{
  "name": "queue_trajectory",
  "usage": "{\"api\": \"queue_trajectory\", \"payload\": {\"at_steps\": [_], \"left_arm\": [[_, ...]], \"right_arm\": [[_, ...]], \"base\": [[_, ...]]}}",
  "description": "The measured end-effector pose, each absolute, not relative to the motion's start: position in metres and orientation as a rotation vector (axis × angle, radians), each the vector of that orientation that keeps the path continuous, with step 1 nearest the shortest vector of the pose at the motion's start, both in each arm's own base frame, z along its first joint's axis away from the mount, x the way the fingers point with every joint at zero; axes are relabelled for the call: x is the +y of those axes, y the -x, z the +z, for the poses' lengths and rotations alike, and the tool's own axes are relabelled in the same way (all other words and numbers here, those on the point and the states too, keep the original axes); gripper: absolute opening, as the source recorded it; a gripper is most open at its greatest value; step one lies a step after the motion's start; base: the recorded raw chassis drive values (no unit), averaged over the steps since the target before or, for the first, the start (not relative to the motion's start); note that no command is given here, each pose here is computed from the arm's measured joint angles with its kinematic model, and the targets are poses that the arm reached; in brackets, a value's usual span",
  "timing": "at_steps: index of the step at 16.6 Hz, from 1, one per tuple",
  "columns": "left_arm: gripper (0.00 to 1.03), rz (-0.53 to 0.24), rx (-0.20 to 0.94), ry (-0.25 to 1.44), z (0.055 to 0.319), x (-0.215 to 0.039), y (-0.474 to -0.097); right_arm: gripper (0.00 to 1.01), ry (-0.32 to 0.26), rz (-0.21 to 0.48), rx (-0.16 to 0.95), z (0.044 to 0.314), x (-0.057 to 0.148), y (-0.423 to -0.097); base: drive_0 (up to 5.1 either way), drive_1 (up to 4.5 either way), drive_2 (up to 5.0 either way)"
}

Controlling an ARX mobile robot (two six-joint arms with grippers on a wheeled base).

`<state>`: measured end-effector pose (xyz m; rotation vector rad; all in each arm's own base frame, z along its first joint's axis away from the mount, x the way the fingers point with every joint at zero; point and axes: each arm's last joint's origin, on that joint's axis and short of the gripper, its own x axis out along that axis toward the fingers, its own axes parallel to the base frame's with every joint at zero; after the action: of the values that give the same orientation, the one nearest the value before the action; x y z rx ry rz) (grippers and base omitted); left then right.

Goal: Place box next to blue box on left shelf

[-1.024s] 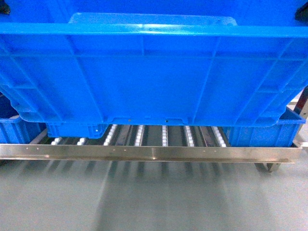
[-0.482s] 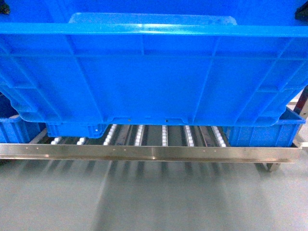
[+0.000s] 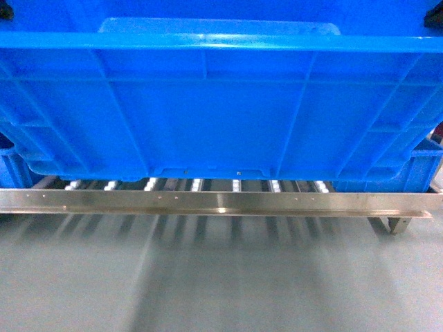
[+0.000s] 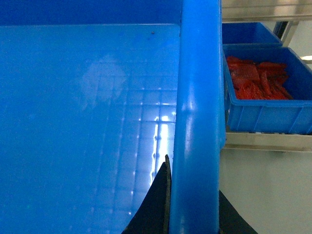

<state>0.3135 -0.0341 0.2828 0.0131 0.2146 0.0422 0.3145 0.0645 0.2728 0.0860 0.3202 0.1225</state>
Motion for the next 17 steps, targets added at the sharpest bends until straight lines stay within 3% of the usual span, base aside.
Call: {"api": "queue_trajectory", "payload": {"at_steps": [17], "left_arm": [[0.15, 0.042, 0.216, -0.012, 0.2827, -0.0342, -0.3135]], "right_arm": [[0.07, -0.086, 0.122, 0.322, 0.2726, 0.0645, -0.3144]], "base": [[0.0, 0.00, 0.0]]}}
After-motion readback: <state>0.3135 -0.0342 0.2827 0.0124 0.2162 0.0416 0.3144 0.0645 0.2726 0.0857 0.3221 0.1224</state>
